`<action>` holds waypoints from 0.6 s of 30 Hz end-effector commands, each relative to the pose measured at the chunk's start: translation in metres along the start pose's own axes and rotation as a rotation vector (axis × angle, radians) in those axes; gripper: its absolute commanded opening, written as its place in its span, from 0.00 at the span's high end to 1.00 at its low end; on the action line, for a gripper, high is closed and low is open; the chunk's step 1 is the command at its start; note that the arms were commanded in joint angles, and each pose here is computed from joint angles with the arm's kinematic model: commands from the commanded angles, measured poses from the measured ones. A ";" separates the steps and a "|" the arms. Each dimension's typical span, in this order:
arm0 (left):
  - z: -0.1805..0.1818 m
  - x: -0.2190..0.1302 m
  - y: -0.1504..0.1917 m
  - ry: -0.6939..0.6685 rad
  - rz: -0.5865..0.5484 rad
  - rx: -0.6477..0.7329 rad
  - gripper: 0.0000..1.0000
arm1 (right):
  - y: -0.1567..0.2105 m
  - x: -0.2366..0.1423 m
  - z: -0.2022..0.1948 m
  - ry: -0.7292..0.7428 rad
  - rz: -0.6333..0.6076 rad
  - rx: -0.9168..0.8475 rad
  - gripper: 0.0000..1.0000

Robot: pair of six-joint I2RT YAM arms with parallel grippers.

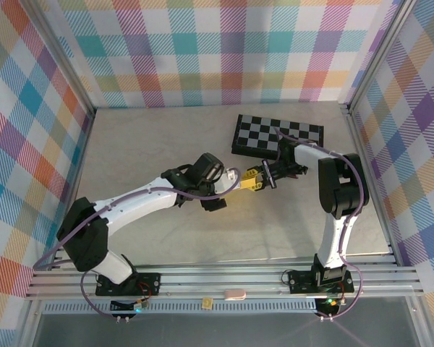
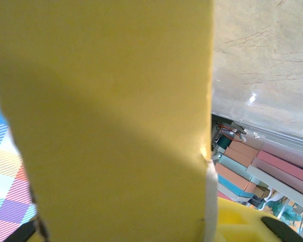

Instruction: Fold the paper box

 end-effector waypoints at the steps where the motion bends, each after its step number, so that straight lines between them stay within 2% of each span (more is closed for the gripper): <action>1: 0.004 0.005 -0.003 0.005 0.028 0.023 0.19 | 0.011 -0.002 0.003 0.004 0.003 0.007 0.69; 4: 0.009 0.015 -0.005 -0.027 0.041 0.003 0.22 | 0.012 -0.003 0.003 0.002 0.004 0.008 0.68; 10: 0.012 0.024 -0.006 -0.050 0.056 -0.020 0.36 | 0.013 -0.003 0.003 -0.004 0.010 0.010 0.67; 13: 0.010 0.021 -0.007 -0.034 0.048 -0.021 0.40 | 0.014 -0.003 0.002 -0.003 0.010 0.010 0.62; 15: 0.007 0.020 -0.006 -0.006 0.059 -0.018 0.45 | 0.013 -0.003 0.001 0.001 0.008 0.014 0.56; 18: 0.001 0.017 -0.005 0.043 0.073 -0.018 0.53 | 0.012 -0.003 -0.001 0.000 0.003 0.018 0.53</action>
Point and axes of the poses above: each hand's point on the last joint's axis, 136 mm out from that joint toward the fingers, its own x axis out along the fingers, its own z axis along the line the jaws close on, y = z × x, the point moved 4 cm from there along -x, back along the fingers, and after that the axes turned 4 degrees about -x, right-handed, at the moved point
